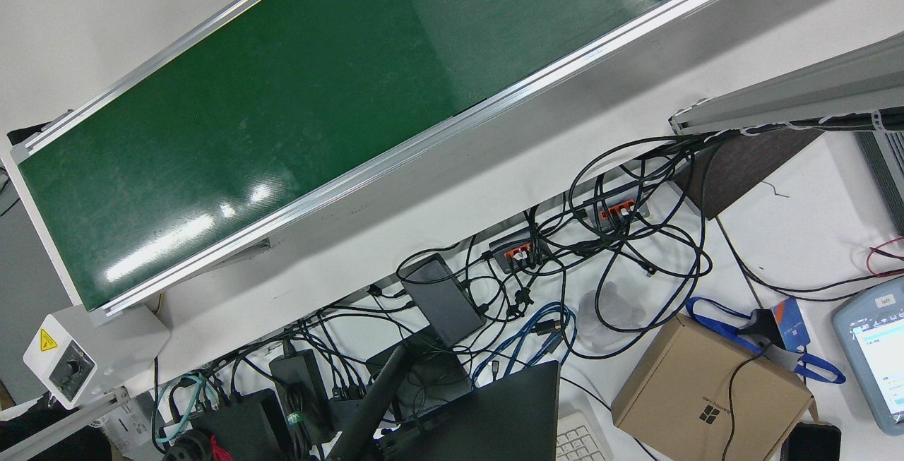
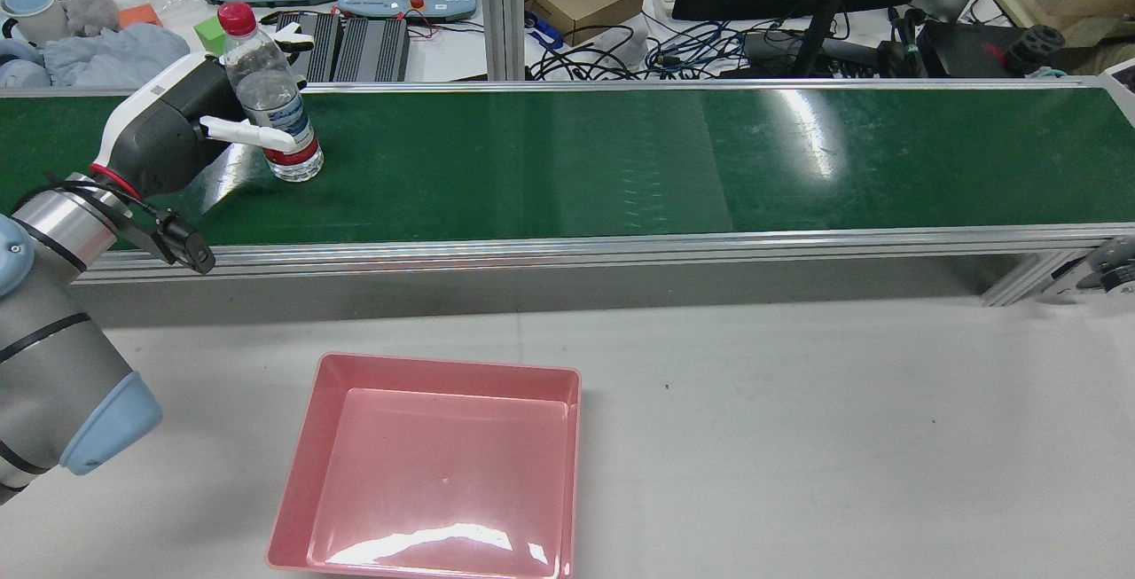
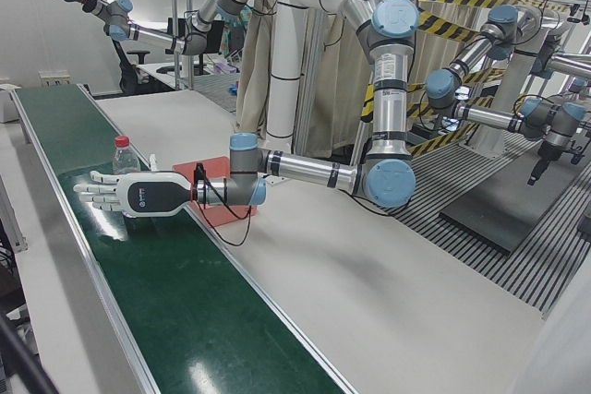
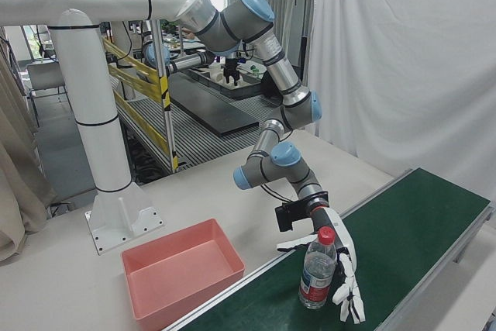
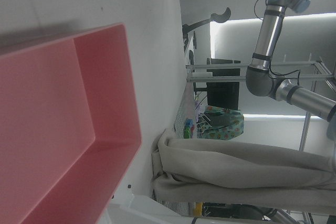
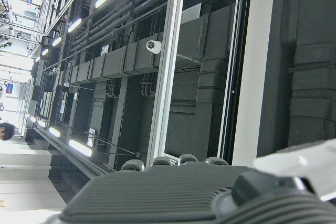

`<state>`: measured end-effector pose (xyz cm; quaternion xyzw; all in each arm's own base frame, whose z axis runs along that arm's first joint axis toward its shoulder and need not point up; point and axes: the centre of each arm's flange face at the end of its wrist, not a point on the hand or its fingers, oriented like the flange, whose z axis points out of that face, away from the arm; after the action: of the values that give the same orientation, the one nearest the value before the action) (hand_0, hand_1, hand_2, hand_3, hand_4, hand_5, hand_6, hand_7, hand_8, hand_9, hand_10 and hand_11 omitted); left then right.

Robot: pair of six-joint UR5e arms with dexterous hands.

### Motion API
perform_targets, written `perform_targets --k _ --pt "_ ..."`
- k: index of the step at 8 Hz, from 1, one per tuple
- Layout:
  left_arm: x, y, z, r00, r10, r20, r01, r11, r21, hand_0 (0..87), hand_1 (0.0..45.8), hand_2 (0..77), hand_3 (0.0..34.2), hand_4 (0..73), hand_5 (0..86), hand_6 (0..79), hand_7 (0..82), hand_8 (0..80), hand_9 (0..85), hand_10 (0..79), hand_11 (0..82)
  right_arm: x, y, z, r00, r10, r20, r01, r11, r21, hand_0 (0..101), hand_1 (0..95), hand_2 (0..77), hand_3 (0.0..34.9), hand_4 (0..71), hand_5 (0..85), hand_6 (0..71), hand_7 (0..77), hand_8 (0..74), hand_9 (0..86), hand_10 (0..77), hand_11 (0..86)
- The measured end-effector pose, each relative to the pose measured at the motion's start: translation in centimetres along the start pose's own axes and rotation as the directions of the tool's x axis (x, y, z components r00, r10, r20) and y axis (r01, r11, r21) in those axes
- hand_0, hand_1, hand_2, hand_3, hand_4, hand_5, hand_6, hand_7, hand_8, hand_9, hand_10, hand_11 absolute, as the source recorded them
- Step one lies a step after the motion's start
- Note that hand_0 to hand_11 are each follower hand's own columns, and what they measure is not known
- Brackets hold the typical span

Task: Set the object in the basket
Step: 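Lift the bottle off the belt with the left hand toward the robot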

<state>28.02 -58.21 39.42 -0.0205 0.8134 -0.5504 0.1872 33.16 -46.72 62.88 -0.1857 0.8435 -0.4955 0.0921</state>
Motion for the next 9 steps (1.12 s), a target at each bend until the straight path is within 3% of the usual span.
perform_targets --k 1,2,3,4,5,7,9 --pt "0.8 -0.2 -0.2 1.0 -0.006 -0.03 0.007 0.999 0.044 54.8 19.1 1.1 0.2 11.4 31.1 6.5 8.2 10.4 11.4 13.1 20.2 0.0 0.0 0.0 1.0 0.0 0.0 0.0 1.0 0.0 0 0.0 1.1 0.1 0.5 0.0 0.0 0.5 0.0 0.0 0.0 0.0" --pt "1.6 -0.2 -0.5 0.999 -0.006 -0.05 0.01 0.997 0.076 59.9 24.5 13.6 0.2 16.9 44.2 14.2 19.1 21.8 25.6 25.1 35.5 0.0 0.0 0.0 1.0 0.0 0.0 0.0 1.0 0.0 0 0.0 1.1 0.1 0.5 0.0 0.0 0.5 0.0 0.0 0.0 0.0" --pt "2.4 0.1 -0.8 0.998 -0.001 -0.062 0.007 0.995 0.095 60.6 10.4 43.6 0.5 43.6 58.4 50.7 46.4 49.1 54.5 37.6 56.7 0.0 0.0 0.0 1.0 0.0 0.0 0.0 1.0 0.0 0 0.0 1.1 0.1 0.5 0.0 0.0 0.5 0.0 0.0 0.0 0.0" --pt "3.2 0.9 -1.2 0.998 0.002 -0.068 0.005 0.995 0.103 60.6 8.2 46.4 0.1 43.6 58.4 50.7 46.4 49.1 54.5 37.6 56.7 0.0 0.0 0.0 1.0 0.0 0.0 0.0 1.0 0.0 0 0.0 1.1 0.1 0.5 0.0 0.0 0.5 0.0 0.0 0.0 0.0" --pt "4.1 2.1 -1.7 0.997 0.001 -0.073 0.006 0.995 0.097 60.6 8.2 46.4 0.1 48.5 57.3 58.9 52.4 52.4 58.4 40.9 61.6 0.0 0.0 0.0 1.0 0.0 0.0 0.0 1.0 0.0 0 0.0 1.1 0.1 0.5 0.0 0.0 0.5 0.0 0.0 0.0 0.0" --pt "5.6 4.9 -3.3 0.997 -0.013 -0.08 0.018 0.998 0.066 60.5 7.6 48.5 0.2 49.1 57.8 57.3 53.5 54.0 62.7 45.3 65.4 0.0 0.0 0.0 1.0 0.0 0.0 0.0 1.0 0.0 0 0.0 1.1 0.1 0.5 0.0 0.0 0.5 0.0 0.0 0.5 0.0" --pt "5.9 7.4 -7.6 0.998 -0.032 -0.046 0.034 0.999 0.041 60.5 7.6 48.5 0.2 49.1 58.4 54.5 51.3 52.9 63.3 45.3 63.8 0.0 0.0 0.0 1.0 0.0 0.0 0.0 1.0 0.0 0 0.0 1.1 0.1 0.5 0.0 0.0 0.5 0.0 0.0 0.5 0.0"
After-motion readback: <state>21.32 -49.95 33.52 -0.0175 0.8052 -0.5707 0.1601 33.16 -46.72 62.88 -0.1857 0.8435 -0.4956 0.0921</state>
